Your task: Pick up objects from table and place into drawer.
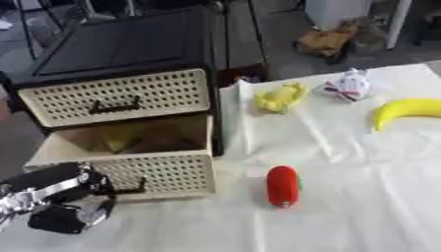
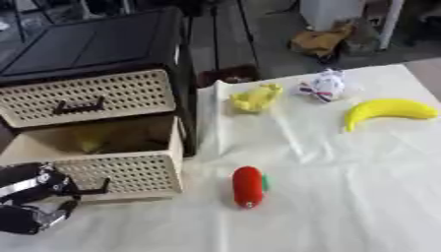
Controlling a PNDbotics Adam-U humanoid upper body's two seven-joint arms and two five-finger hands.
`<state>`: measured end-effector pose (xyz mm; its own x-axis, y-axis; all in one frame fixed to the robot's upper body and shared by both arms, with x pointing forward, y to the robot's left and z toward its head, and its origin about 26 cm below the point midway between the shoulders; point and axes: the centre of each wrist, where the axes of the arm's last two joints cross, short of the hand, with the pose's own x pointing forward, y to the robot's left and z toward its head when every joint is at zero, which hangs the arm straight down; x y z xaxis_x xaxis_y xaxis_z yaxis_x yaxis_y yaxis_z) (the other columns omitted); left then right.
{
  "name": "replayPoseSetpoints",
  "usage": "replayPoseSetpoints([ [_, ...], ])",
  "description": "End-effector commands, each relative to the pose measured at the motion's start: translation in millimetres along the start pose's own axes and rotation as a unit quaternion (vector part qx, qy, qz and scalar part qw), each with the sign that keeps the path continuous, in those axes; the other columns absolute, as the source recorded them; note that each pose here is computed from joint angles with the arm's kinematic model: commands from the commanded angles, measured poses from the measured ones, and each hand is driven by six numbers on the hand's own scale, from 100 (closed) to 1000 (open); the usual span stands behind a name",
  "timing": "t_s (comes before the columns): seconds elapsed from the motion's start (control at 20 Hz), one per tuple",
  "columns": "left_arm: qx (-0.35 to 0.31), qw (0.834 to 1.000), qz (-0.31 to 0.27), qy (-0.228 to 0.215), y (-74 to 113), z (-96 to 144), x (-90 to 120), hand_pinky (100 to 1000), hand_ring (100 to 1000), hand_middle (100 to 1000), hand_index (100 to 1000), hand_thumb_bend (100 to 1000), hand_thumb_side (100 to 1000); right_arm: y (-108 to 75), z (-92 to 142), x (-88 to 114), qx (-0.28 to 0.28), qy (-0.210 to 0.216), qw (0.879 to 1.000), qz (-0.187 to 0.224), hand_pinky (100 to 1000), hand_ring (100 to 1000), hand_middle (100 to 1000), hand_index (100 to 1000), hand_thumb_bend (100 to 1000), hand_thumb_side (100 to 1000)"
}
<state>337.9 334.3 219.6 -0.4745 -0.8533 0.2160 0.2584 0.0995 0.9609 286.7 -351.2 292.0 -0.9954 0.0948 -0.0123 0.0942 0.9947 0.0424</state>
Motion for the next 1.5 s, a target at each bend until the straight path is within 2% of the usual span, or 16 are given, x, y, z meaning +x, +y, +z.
replayPoseSetpoints([
  [0.05,0.013,1.000,-0.026,-0.007,17.1,10.1,8.8,100,100,108,568,100,555,-1.6,-9.8,4.8,0.009,-0.016,1.000,0.006,649,806,726,864,100,1000],
  [1.25,0.022,0.998,-0.035,-0.040,1.1,24.7,39.7,100,100,107,552,100,558,-3.1,-7.8,5.1,0.003,-0.011,1.000,0.012,649,806,726,863,100,1000],
  [1.5,0.016,0.998,-0.046,-0.042,-3.5,25.4,43.1,100,100,112,611,100,554,-2.7,-8.2,5.0,0.002,-0.012,1.000,0.010,650,806,727,862,100,1000],
])
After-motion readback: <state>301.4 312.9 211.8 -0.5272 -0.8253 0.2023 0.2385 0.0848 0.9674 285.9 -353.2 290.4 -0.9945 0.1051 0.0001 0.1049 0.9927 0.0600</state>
